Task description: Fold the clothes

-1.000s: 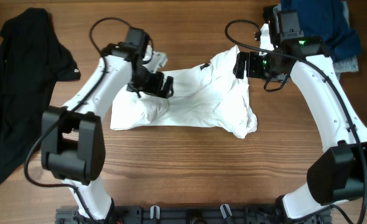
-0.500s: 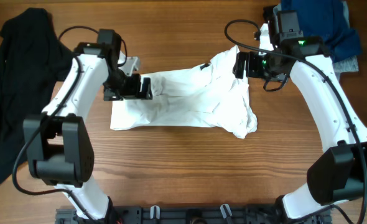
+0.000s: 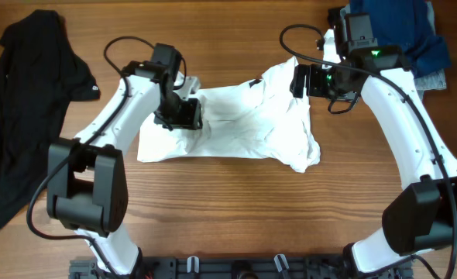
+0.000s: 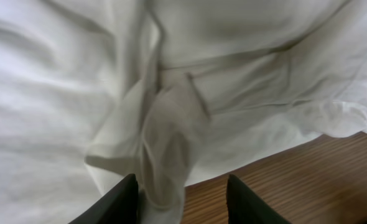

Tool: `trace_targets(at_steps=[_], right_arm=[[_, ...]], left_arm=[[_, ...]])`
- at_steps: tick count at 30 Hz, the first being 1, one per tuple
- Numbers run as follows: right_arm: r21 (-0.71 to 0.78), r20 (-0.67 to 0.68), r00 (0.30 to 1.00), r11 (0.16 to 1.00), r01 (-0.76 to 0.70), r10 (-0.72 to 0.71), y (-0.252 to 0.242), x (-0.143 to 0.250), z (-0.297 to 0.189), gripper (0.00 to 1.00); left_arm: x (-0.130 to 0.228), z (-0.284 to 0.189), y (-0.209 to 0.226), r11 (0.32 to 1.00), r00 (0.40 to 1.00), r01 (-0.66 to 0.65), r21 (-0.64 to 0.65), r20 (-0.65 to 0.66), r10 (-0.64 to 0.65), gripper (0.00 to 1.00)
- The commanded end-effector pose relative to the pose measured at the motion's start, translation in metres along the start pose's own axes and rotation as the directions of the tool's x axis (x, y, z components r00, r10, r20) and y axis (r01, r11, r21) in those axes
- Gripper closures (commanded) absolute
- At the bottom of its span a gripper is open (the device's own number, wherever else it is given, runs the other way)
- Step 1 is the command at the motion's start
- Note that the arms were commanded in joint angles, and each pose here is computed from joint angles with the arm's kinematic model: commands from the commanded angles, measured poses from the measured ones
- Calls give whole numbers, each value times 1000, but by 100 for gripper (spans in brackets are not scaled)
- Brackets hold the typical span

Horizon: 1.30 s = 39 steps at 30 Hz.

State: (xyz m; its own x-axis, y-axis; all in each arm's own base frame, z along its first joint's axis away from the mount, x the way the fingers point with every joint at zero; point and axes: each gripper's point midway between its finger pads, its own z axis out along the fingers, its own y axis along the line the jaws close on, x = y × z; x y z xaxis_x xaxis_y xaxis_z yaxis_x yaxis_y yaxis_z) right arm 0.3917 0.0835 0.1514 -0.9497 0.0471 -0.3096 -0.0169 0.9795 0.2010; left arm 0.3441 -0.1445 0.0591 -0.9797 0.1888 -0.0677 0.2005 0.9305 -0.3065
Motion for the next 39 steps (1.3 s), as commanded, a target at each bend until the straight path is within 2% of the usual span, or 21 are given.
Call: trace_targets(at_steps=[1, 4, 10, 15, 19, 20, 22, 25, 26, 30, 37, 39], right_arm=[[-13, 12, 1000, 1000, 15, -15, 5, -1, -4, 0], [-13, 12, 1000, 1000, 15, -15, 5, -1, -4, 1], [-9, 13, 1000, 1000, 15, -15, 5, -1, -4, 1], [-10, 12, 1000, 1000, 14, -14, 5, -1, -4, 1], [-9, 14, 1000, 1000, 15, -14, 5, -2, -4, 1], [-10, 14, 1000, 1000, 15, -14, 5, -2, -4, 1], [-9, 19, 1000, 1000, 14, -14, 4, -3, -4, 0], [-9, 21, 1000, 1000, 14, -14, 4, -4, -4, 1], [-8, 23, 1000, 1000, 14, -14, 3, -4, -4, 0], [-8, 34, 999, 1000, 16, -15, 4, -7, -4, 0], [-9, 43, 999, 1000, 19, -18, 4, -9, -4, 0], [-10, 46, 999, 1000, 20, -19, 4, -10, -4, 0]], left_arm=[[5, 13, -24, 999, 999, -41, 31, -18, 41, 55], [4, 26, -37, 999, 999, -38, 34, -28, 39, 55], [10, 50, -78, 990, 991, -125, 65, -40, 128, 55], [7, 57, -101, 985, 988, -152, 77, -7, 153, 56], [-4, 52, -103, 985, 988, -152, 84, 33, 150, 63], [-9, 42, -100, 987, 990, -140, 84, 45, 136, 63], [-17, 20, -91, 991, 991, -113, 77, 77, 107, 53], [-22, -3, -48, 999, 994, -28, -37, 106, 32, 36], [-21, -7, -27, 996, 995, 14, -89, 99, -5, 33], [-21, -15, 13, 985, 991, 104, -136, 101, -91, 32], [-26, -23, 42, 969, 982, 156, -193, 136, -131, 34], [-21, -20, 43, 968, 984, 157, -198, 118, -136, 40]])
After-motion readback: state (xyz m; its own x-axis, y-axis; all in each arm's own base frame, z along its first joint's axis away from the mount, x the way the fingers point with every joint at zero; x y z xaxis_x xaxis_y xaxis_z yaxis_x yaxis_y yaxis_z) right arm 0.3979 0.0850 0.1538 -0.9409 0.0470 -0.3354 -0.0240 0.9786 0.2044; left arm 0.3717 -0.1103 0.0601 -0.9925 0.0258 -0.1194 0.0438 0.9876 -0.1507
